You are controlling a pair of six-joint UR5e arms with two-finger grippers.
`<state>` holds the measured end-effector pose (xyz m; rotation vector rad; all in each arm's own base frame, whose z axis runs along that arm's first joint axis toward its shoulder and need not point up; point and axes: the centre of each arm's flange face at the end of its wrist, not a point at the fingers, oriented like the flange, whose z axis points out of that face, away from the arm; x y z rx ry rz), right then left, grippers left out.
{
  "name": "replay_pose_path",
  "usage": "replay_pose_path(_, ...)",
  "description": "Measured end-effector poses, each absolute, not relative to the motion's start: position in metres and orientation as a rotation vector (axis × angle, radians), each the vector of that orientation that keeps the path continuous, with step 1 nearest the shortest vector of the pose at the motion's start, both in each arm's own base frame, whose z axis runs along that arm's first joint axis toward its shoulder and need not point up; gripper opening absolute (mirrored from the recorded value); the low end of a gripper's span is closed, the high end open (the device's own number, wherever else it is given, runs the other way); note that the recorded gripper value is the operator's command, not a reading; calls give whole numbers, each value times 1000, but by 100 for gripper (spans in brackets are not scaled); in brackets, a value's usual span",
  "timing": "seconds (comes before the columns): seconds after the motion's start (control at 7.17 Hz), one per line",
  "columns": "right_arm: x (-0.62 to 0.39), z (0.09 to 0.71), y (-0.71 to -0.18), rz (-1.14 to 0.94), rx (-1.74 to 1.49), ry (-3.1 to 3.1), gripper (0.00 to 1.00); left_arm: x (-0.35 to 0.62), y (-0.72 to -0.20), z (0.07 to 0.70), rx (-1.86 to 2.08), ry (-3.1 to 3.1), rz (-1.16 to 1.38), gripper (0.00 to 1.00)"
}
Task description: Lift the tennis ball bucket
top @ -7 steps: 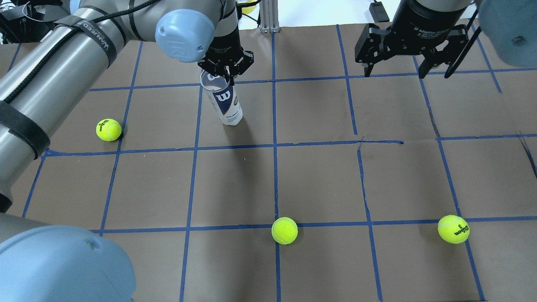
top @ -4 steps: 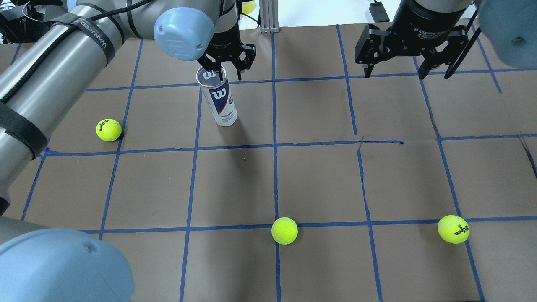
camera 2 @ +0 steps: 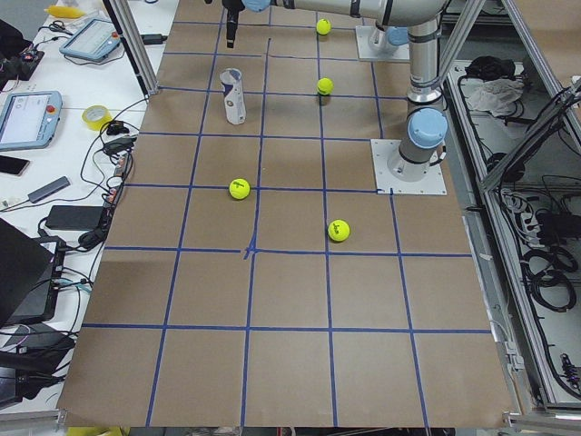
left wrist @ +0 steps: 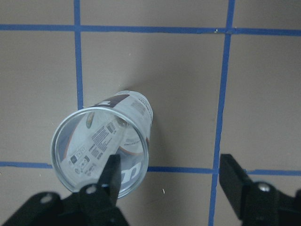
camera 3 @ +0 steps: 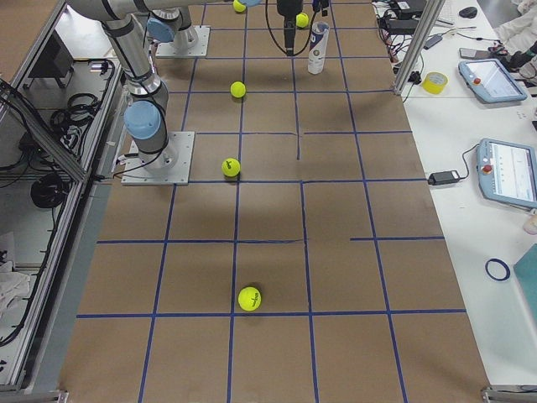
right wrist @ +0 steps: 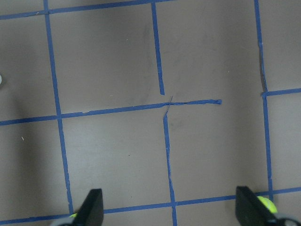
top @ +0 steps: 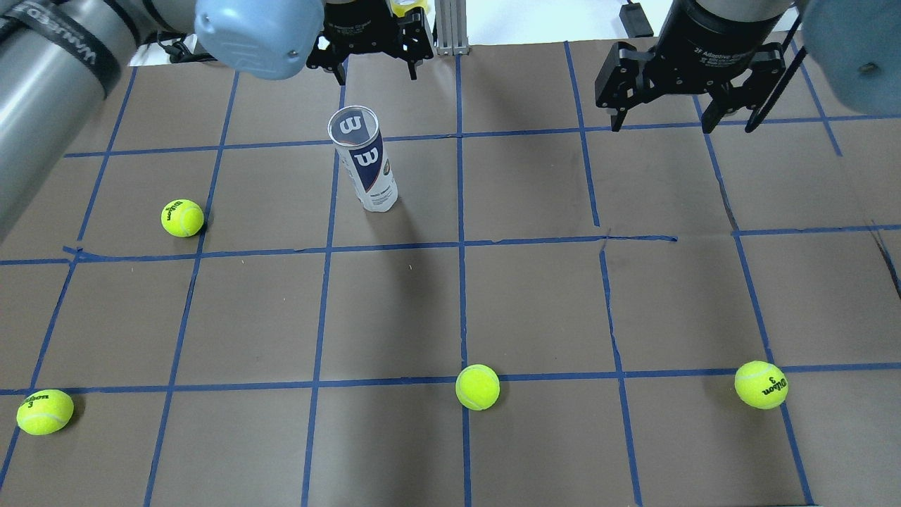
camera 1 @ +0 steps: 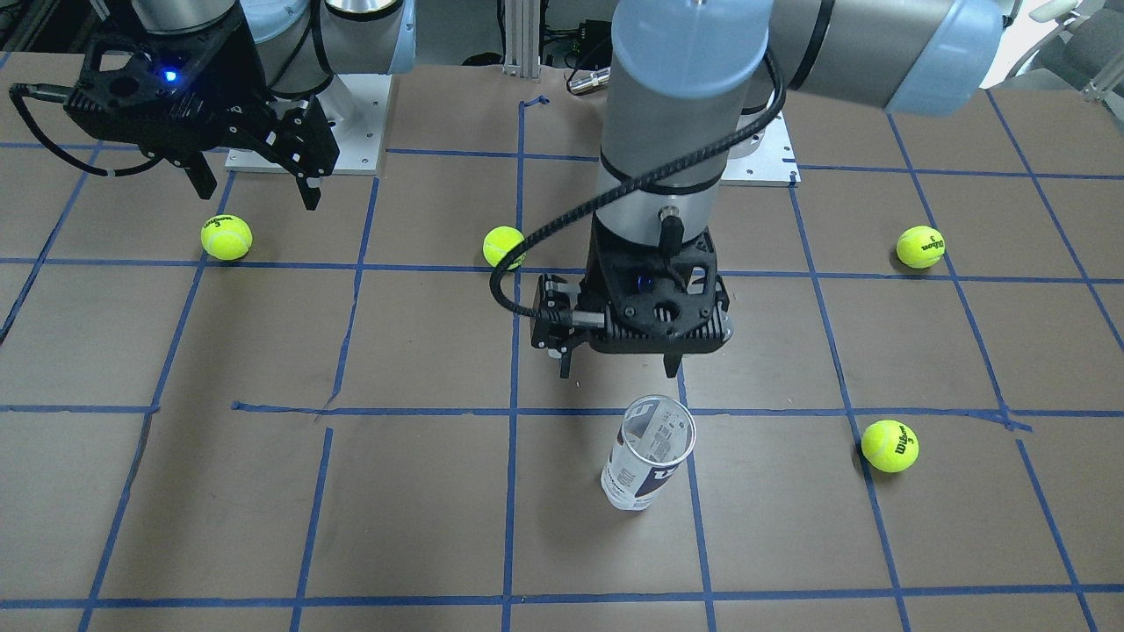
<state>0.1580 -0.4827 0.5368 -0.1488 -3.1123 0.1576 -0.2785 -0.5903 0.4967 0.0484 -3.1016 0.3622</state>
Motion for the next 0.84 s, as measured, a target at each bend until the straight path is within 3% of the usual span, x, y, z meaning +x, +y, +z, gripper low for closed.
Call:
replay_pose_path(0.42, 158, 536, -483, 156, -148, -3111, 100, -229, -505, 527, 23, -3156, 217, 100)
replay_pose_path(0.84, 158, 536, -483, 154, -148, -3111, 100, -170, -469, 542, 0, -3181, 126, 100)
